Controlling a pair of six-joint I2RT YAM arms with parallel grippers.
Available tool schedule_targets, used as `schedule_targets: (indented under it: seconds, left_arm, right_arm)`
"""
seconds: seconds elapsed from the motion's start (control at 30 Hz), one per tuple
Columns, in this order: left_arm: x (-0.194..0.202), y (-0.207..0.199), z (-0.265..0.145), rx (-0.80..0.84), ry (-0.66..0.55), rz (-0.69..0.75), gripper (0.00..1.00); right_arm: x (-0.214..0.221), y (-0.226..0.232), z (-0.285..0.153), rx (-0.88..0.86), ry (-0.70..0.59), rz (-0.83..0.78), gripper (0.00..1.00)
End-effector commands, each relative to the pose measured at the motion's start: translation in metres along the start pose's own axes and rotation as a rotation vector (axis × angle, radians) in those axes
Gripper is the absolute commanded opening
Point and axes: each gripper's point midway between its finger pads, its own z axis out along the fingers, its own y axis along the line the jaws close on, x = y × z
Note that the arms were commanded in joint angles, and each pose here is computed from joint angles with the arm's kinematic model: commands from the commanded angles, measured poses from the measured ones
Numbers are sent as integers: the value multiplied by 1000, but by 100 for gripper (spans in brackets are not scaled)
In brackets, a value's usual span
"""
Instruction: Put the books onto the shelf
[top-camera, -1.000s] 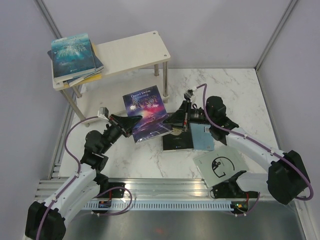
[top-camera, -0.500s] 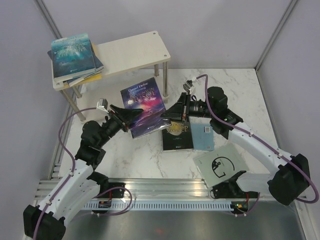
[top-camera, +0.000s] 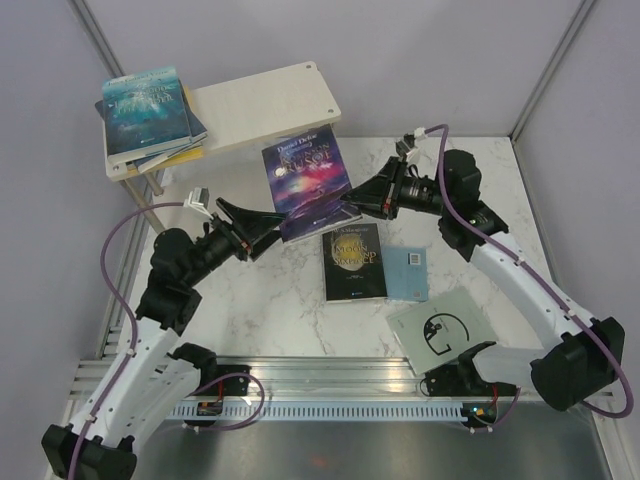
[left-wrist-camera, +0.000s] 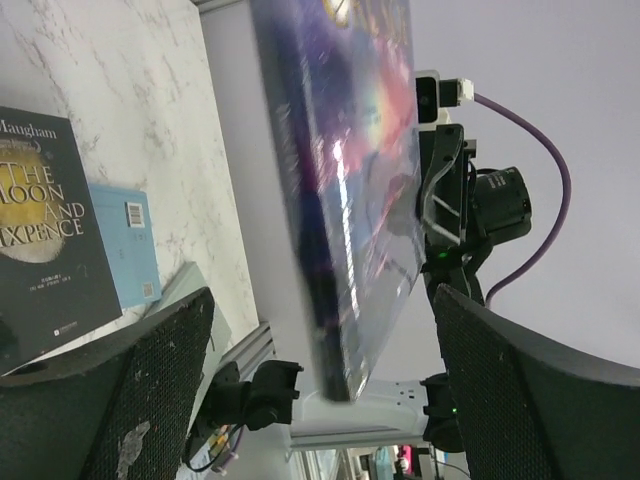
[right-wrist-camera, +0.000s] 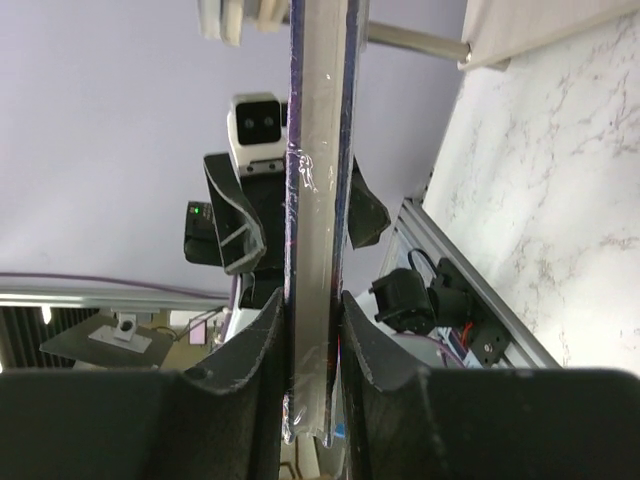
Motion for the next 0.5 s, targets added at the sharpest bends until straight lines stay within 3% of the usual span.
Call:
schedule_targets:
  seconds: [0.0, 0.2, 0.47]
  left_arm:
    - [2, -13, -14, -2, 20, 106, 93]
    - [11, 3, -29, -34, 20, 103, 93]
    - [13, 3, -37, -28, 3, 95, 93]
  right_arm:
    - [-18, 91, -26, -213, -60, -177, 0]
    - [-44, 138, -31, -285, -90, -228, 0]
    - [-102, 131, 13, -272, -145, -159, 0]
